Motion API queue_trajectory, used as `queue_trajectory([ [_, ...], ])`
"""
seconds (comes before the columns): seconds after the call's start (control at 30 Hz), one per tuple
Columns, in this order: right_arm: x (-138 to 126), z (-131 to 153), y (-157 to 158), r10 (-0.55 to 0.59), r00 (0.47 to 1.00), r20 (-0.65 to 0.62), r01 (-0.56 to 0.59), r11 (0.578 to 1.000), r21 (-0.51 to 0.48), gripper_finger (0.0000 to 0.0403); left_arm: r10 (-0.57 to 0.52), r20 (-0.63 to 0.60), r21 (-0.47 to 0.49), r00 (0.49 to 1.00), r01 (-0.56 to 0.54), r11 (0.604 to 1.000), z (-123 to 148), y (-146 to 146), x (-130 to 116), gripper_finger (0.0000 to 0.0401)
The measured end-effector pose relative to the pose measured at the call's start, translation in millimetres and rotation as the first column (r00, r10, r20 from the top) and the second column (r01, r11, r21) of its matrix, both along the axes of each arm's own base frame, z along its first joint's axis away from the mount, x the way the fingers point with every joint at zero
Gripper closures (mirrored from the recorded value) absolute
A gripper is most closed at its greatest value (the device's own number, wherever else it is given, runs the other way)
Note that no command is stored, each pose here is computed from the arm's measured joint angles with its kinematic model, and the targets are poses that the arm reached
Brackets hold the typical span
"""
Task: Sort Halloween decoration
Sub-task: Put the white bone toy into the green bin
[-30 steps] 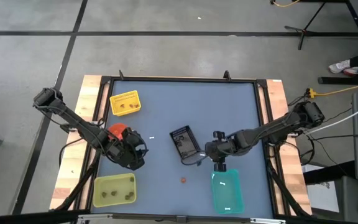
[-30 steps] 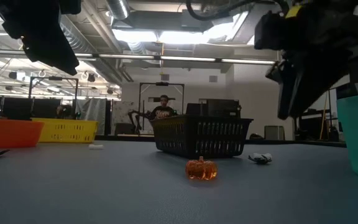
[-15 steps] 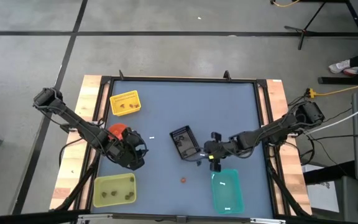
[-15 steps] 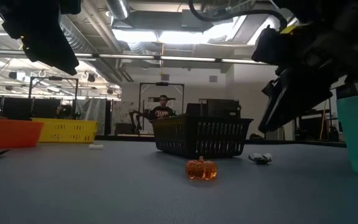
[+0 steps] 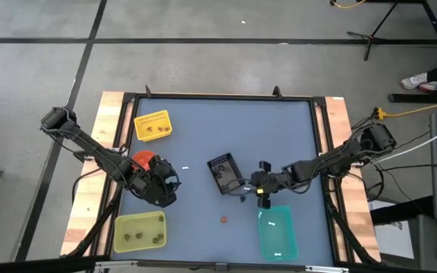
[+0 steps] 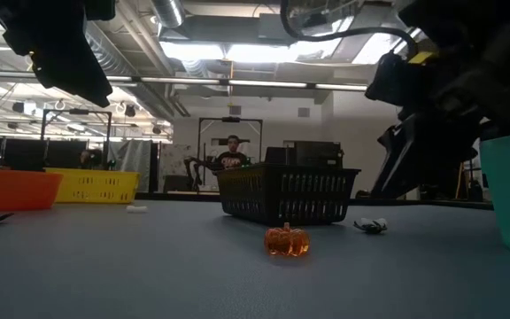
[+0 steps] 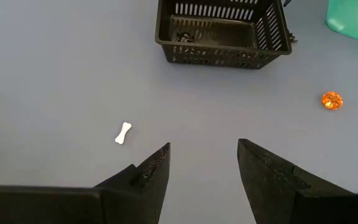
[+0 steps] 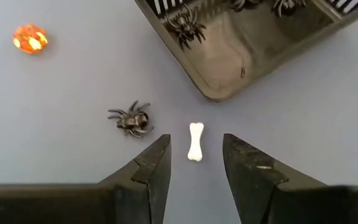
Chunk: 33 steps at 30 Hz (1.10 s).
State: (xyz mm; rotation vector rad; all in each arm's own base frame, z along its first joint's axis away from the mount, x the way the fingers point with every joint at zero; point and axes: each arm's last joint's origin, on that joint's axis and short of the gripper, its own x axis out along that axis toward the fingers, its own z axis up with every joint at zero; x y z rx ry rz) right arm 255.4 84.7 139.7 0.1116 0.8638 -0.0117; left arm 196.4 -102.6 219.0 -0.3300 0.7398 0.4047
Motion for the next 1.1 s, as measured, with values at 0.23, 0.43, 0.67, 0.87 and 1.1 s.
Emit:
queue_trajectory([
  [0.23, -1, -1, -1, 0.001, 1.000, 0.000, -0.001, 0.999, -0.035, 0.0259, 0.000, 0.000, 0.000, 1.000, 0.000, 1.000, 0, 0, 0, 0.0230],
  [0.43, -1, -1, -1, 0.024, 1.000, 0.003, -0.024, 0.998, -0.053, 0.0259, 0.000, 0.000, 0.001, 1.000, 0.000, 1.000, 0, 0, 0, 0.0230],
  [0.67, 2, 2, 0, 0.101, 0.994, 0.043, -0.096, 0.991, -0.095, 0.0259, 0.003, 0.003, 0.005, 1.000, -0.004, 1.000, 0, 0, 0, 0.0230],
  [0.87, 3, 2, -2, 0.163, 0.986, 0.034, -0.156, 0.977, -0.144, 0.0259, 0.005, 0.005, 0.008, 1.000, -0.006, 1.000, 0, 0, 0, 0.0230],
  [1.1, 7, 2, -12, 0.277, 0.961, 0.016, -0.270, 0.948, -0.167, 0.0259, 0.017, 0.015, 0.024, 1.000, -0.017, 1.000, 0, 1, 0, 0.0230],
])
